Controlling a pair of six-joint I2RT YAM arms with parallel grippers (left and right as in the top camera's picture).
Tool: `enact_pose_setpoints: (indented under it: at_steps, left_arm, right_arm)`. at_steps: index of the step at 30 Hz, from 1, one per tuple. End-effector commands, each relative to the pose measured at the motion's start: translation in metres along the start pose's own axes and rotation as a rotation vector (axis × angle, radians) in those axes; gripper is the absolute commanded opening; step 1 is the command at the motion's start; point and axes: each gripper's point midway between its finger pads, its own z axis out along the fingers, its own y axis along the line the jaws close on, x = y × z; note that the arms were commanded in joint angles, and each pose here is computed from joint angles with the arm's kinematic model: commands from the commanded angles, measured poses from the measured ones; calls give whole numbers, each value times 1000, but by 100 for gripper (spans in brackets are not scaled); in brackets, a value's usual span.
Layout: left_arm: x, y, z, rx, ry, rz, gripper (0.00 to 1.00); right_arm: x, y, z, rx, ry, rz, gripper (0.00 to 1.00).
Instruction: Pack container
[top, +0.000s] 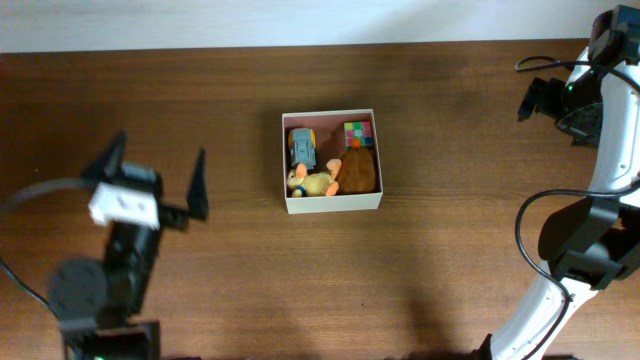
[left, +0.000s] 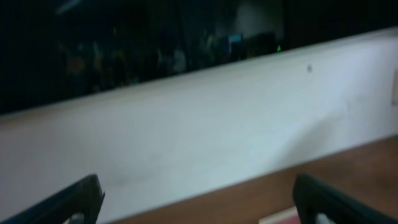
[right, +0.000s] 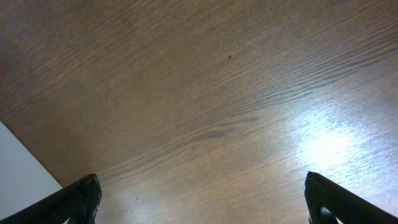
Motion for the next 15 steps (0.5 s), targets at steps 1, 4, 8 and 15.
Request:
enact_pose_setpoints:
  at_steps: [1, 4, 8, 15]
  left_arm:
    - [45, -17, -22, 21, -15, 18, 99]
    - [65, -24, -36, 15, -54, 30, 99]
    - [83, -28, -47, 4, -77, 39, 99]
    - [117, -36, -57, 10, -54, 32, 99]
  right_arm:
    - [0, -1, 3, 14, 6, 5, 99]
    - [0, -1, 3, 14, 6, 5, 99]
    - [0, -1, 3, 14, 6, 5, 99]
    - [0, -1, 3, 14, 6, 5, 99]
